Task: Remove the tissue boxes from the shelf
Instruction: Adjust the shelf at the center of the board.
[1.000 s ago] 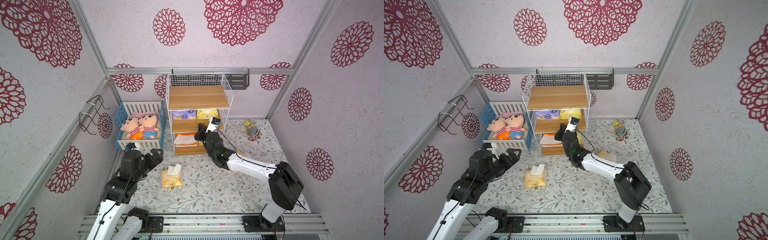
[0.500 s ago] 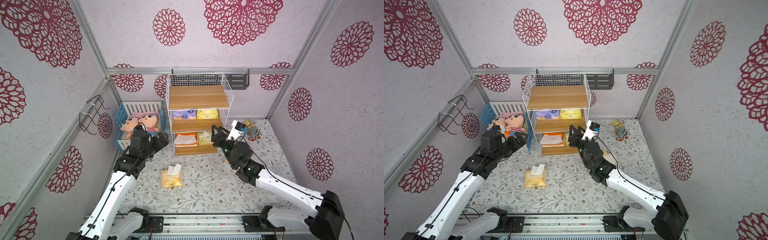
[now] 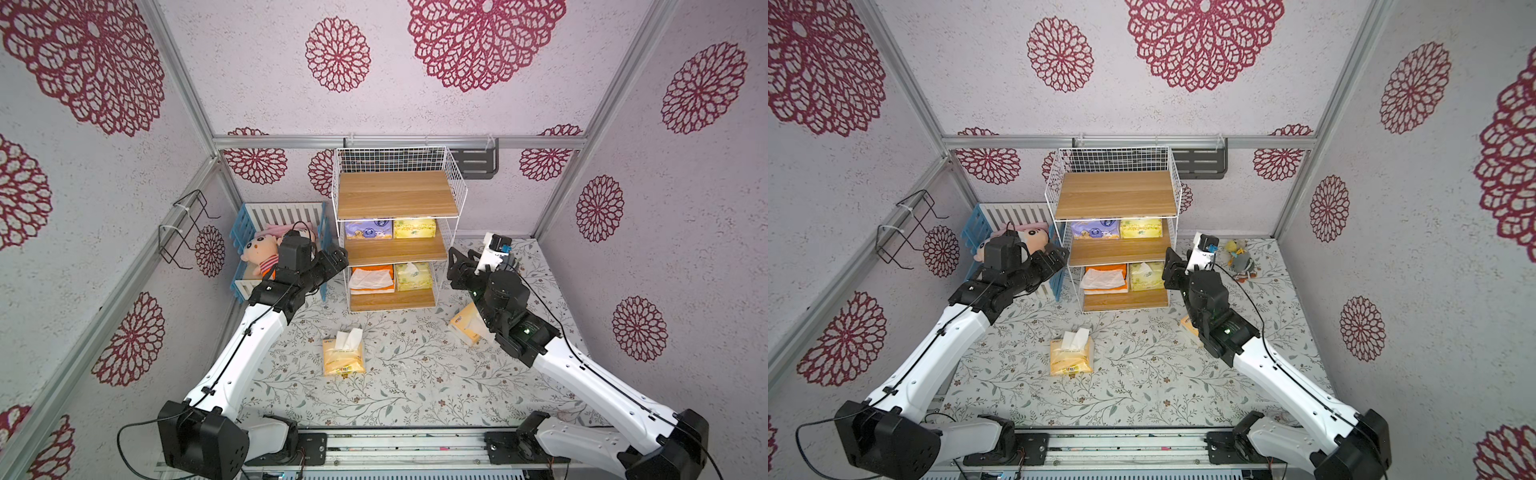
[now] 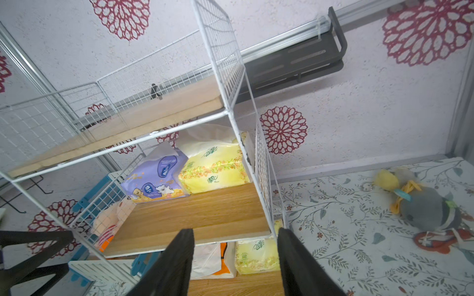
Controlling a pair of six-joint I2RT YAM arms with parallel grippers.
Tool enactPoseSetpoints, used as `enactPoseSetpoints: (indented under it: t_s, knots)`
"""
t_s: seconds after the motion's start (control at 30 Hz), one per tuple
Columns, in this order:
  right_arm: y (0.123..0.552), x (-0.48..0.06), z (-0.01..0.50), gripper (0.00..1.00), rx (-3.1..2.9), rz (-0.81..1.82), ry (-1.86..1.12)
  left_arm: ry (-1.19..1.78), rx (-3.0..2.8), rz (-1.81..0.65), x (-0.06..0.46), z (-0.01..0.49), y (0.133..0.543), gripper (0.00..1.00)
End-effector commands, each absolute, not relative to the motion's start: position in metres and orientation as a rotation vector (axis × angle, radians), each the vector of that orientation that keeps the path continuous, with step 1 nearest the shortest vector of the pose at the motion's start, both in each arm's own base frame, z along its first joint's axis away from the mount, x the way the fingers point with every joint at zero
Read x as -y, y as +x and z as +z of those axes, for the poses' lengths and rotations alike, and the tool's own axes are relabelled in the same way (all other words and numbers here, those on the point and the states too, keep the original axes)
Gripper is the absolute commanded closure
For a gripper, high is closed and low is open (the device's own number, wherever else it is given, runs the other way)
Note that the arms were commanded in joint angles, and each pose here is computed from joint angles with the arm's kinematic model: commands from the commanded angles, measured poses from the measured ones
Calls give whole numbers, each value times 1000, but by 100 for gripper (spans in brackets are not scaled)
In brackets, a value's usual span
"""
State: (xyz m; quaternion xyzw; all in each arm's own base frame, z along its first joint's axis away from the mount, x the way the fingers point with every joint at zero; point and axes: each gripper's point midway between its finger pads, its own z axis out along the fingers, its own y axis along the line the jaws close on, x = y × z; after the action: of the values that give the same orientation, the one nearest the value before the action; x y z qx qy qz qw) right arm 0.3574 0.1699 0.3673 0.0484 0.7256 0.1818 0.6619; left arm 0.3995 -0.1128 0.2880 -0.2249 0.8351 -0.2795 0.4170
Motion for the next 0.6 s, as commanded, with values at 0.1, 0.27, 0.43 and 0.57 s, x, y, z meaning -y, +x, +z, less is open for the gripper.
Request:
enactPoseSetpoints:
  t_s: [0.1,0.27,0.43,0.57]
  knots:
    - [387,-177,368,40,-1650,392,-11,-550,-2062,-715,118,300,420,3]
    - [409,-174,371,42,-1619,413,-25,-562,-2044,-725,120,298,428,2]
    - [424,-176,370,47,-1598,408,-40,-557,-2017,-730,122,301,435,5]
    - [430,-182,367,52,-1590,425,-67,-558,-2014,-724,123,299,440,6]
